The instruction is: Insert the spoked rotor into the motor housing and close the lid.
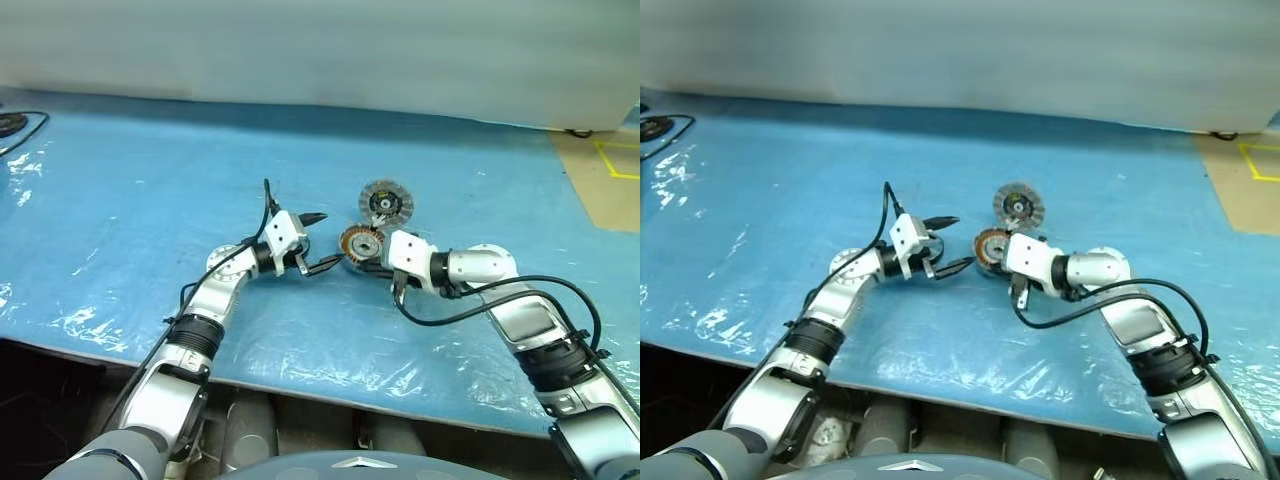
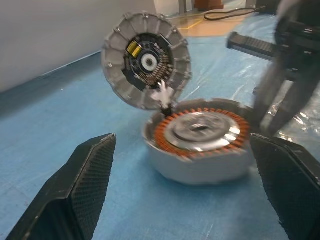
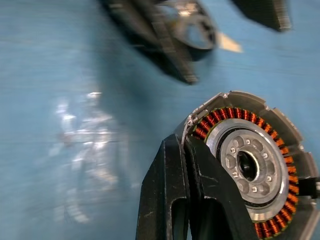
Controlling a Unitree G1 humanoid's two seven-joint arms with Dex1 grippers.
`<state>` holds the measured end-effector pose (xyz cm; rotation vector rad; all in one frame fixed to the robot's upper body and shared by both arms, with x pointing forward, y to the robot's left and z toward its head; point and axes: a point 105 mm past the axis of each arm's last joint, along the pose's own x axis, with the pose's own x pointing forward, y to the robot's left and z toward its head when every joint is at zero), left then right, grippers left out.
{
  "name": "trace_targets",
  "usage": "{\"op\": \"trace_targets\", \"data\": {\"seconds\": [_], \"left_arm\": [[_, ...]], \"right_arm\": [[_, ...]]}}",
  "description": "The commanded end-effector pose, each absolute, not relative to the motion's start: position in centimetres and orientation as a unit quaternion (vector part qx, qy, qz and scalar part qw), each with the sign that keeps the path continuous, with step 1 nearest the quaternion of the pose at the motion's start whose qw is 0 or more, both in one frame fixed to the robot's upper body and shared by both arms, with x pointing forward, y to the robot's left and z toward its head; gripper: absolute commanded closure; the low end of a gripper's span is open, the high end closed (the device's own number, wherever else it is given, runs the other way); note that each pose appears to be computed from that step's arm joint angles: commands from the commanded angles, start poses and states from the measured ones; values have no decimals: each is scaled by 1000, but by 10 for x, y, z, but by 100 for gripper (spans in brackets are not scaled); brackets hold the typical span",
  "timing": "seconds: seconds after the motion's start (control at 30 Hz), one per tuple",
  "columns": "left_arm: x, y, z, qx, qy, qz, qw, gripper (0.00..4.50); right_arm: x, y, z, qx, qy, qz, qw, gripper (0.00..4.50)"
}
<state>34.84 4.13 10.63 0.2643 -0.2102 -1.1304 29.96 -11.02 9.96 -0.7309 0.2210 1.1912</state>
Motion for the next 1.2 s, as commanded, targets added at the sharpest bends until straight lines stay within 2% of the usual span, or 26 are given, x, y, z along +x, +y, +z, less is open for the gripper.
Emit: {"op": "trace_targets", "data": {"seconds": [0.03,0.23,0.33,0.5,0.67,0.83,1.03,1.2], "left_arm": [[349,33,121,132,-130,-537,823,0],[347,33,118,133,-129,-535,824,0],[345,37,116,134,-125,-531,827,0],[338,42,108,133,-112,-533,828,0],[333,39,105,126,-105,-543,823,0],[332,31,106,122,-106,-559,813,0],[333,23,107,122,-106,-575,802,0],[333,22,108,122,-106,-580,798,0]], "right_arm": [[290,-104,102,-335,106,571,742,448],[297,-113,94,-352,123,555,744,448],[302,-110,103,-327,108,551,761,390],[317,-109,139,-282,38,519,806,226],[309,-123,154,-252,17,512,821,226],[303,-166,150,-237,50,453,858,226],[308,-234,144,-272,95,345,893,226],[308,-251,132,-274,116,321,899,226]]}}
